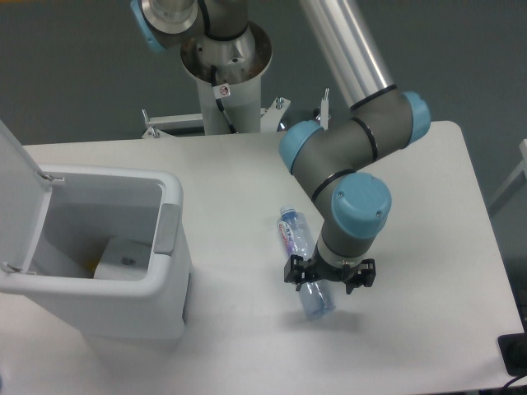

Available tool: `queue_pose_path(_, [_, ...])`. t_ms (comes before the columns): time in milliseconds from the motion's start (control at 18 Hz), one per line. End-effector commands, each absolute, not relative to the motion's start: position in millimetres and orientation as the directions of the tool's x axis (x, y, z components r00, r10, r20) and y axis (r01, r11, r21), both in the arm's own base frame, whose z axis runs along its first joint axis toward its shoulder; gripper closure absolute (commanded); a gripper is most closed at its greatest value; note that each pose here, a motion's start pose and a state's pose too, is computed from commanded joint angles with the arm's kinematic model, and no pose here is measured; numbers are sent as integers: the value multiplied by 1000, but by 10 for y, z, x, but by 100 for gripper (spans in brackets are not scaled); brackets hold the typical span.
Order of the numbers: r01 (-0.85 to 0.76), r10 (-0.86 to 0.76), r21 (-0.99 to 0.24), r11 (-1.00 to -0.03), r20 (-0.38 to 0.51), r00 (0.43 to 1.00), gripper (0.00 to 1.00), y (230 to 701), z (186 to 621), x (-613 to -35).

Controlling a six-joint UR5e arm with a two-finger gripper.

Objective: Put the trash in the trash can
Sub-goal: 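Lower the gripper over the clear water bottle and align with it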

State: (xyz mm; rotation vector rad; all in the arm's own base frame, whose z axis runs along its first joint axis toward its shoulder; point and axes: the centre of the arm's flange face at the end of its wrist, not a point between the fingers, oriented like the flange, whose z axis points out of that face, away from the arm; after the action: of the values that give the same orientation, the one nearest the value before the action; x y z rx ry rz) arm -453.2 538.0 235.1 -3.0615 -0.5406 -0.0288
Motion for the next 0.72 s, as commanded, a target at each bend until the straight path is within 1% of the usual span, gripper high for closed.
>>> queue_pose_path(111, [328,328,-1,-945,1,945,0,5447,2253,-4467])
queue_pose_path(333, [359,357,40,-933,-51,933,0,5588,2119,-4389])
queue_pose_path(722, [366,363,50,-929,-64,930,0,5626,2088,-4340])
